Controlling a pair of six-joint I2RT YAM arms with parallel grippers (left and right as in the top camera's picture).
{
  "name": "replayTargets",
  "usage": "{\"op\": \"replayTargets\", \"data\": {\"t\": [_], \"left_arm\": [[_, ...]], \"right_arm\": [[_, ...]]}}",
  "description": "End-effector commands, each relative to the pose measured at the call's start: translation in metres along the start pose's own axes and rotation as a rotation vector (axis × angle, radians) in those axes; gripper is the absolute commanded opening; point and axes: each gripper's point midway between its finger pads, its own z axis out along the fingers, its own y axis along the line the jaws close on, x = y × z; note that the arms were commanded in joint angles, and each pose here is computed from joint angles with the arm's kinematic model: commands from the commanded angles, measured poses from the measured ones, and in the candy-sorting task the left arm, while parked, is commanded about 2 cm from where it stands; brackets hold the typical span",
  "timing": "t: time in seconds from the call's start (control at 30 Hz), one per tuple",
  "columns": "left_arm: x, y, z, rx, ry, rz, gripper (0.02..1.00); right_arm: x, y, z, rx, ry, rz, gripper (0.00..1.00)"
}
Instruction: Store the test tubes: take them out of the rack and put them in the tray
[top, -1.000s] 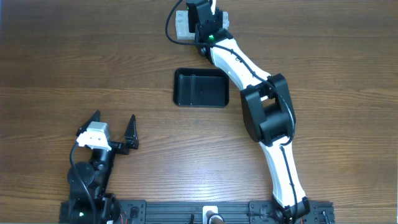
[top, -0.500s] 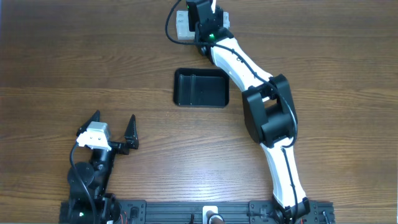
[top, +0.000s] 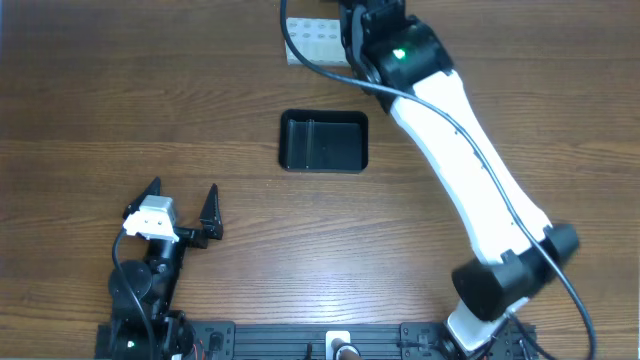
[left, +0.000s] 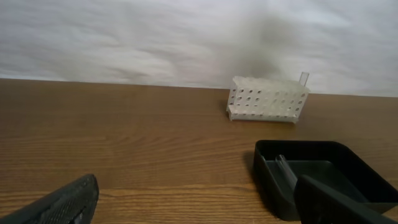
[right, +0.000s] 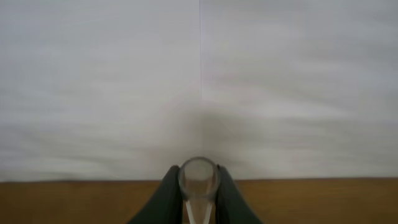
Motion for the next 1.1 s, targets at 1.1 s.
{"op": "replayTargets", "data": {"t": [1.1], "left_arm": [[0.001, -0.001, 0.0, 0.009, 0.001, -0.011, 0.998]], "right_arm": [[0.354, 0.015, 0.034, 0.131, 0.983, -0.023, 0.185]]}}
